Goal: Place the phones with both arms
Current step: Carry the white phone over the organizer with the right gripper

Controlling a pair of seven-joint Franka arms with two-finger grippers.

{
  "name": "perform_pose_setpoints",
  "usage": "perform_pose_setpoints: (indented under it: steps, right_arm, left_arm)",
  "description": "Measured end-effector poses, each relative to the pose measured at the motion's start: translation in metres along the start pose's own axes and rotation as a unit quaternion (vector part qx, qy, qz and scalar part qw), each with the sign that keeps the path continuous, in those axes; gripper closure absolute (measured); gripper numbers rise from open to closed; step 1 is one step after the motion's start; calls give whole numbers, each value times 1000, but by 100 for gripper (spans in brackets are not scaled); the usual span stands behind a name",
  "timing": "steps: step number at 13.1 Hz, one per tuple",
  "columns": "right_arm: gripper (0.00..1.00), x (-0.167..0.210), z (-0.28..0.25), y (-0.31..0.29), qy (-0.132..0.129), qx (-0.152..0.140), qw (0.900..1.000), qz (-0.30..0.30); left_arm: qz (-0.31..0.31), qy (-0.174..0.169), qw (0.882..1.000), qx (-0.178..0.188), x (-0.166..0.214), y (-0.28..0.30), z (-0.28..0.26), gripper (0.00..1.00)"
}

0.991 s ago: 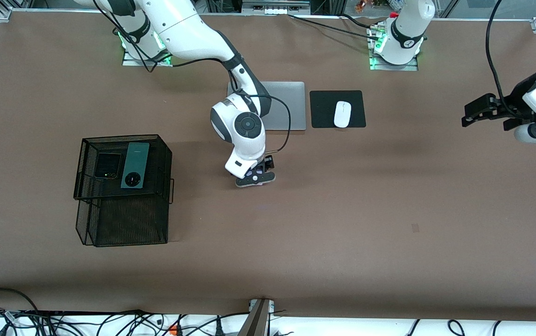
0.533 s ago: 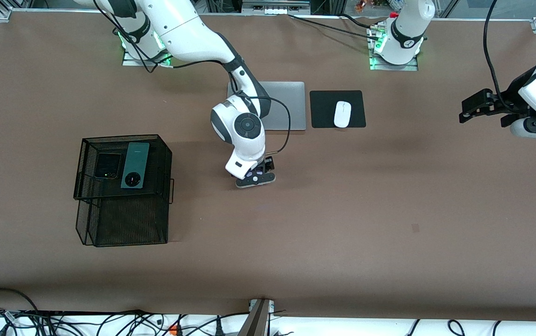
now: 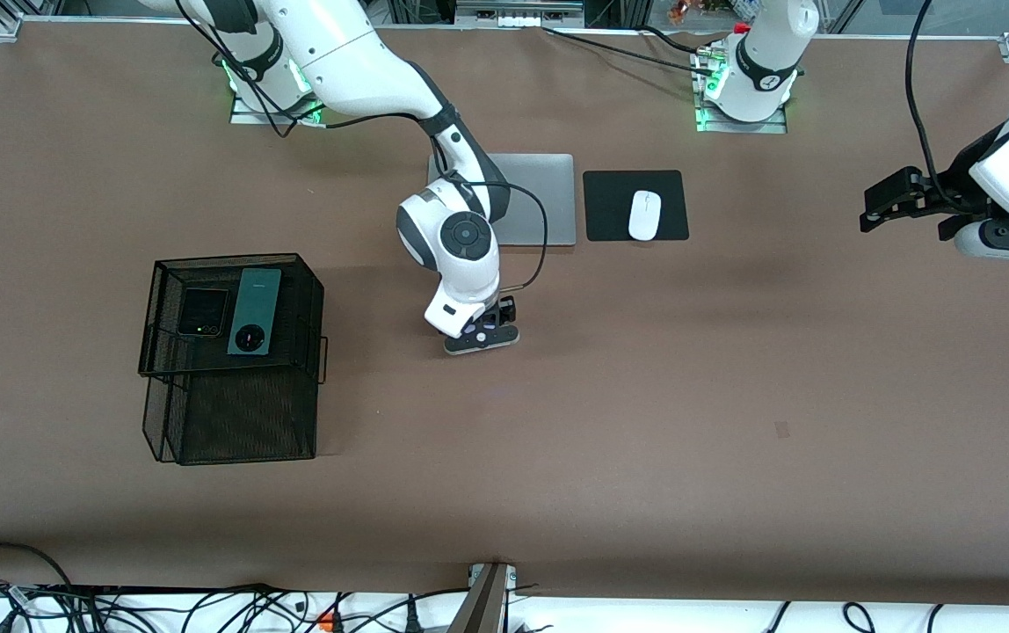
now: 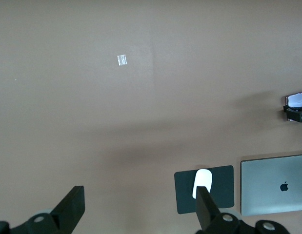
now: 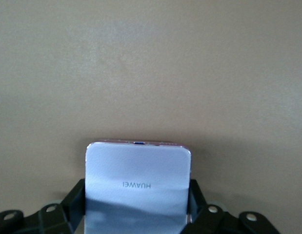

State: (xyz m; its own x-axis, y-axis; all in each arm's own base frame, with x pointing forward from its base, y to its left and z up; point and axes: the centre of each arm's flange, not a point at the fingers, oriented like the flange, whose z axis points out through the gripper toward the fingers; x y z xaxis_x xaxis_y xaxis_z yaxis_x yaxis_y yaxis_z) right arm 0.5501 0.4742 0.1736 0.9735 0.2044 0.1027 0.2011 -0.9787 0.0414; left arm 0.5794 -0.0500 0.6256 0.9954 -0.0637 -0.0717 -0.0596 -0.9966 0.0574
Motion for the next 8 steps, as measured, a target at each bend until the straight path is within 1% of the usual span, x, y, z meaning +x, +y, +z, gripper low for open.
perform_pose_setpoints:
  steps: [2, 4, 6, 8]
  right_arm:
    - [16, 13, -15, 10, 15, -2, 1000, 8]
    - [16, 34, -53, 31, 36, -6, 999, 24]
    - [16, 60, -106, 75, 52, -22, 997, 54]
    - [16, 76, -152, 127, 51, -44, 996, 65]
  left_arm:
    - [1, 0, 1000, 0, 0, 1, 0, 0]
    - [3, 0, 1000, 0, 0, 3, 1, 0]
    - [3, 5, 1000, 1, 2, 4, 1, 0]
    - [4, 7, 1000, 3, 2, 4, 2, 0]
